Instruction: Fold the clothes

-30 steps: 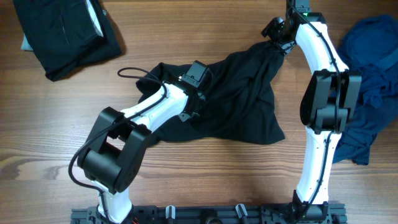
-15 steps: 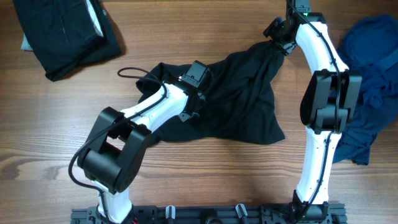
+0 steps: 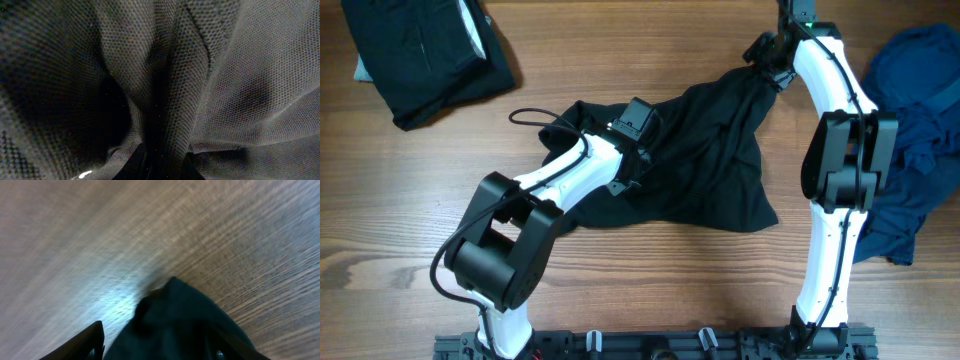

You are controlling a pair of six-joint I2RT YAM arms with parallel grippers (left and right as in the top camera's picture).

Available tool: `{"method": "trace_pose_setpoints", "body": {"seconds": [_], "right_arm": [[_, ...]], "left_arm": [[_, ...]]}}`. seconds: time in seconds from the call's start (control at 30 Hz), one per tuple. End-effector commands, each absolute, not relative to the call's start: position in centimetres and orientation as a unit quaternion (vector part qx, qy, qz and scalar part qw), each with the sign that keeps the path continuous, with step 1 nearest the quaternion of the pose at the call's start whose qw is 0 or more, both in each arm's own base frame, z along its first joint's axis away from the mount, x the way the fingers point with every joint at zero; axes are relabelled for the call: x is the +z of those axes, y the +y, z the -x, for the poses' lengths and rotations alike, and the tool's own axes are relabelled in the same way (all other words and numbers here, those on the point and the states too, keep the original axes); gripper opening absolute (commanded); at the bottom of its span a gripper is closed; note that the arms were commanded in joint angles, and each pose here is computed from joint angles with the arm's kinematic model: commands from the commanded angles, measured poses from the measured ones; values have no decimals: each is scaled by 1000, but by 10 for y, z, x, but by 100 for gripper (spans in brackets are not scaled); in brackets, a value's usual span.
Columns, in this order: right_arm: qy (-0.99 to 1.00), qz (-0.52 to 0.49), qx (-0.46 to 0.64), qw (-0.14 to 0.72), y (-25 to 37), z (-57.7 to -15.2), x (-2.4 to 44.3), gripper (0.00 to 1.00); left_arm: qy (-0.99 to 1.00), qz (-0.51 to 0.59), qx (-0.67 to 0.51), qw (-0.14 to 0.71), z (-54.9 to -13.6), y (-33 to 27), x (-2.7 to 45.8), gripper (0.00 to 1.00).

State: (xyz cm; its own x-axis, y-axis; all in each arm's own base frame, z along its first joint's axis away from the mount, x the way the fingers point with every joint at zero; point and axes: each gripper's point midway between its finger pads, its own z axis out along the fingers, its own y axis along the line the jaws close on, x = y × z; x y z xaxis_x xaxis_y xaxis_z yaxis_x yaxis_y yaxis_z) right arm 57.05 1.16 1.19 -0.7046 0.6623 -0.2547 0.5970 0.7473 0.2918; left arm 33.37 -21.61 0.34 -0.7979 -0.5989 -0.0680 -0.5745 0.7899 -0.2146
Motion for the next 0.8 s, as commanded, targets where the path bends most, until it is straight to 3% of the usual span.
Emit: {"method": "trace_pose_setpoints", "body": {"seconds": [0.0,0.4,0.6,0.77], "right_arm": [[921,-348,75,155,9,-567,-11,64],[925,-353,2,141,-13,-548,-18,50],[932,-337,-43,129,-26,-536,-20,46],[932,-337,-40,124,-24,-534,-20,49]], "left_arm": [[947,310,-69,50,-325,-208,-11,14],[947,310,-69,50,-325,-208,-11,15],[947,310,-68,50,-325,-208,-11,16],[947,310,-68,50,-325,-208,-11,17]]}}
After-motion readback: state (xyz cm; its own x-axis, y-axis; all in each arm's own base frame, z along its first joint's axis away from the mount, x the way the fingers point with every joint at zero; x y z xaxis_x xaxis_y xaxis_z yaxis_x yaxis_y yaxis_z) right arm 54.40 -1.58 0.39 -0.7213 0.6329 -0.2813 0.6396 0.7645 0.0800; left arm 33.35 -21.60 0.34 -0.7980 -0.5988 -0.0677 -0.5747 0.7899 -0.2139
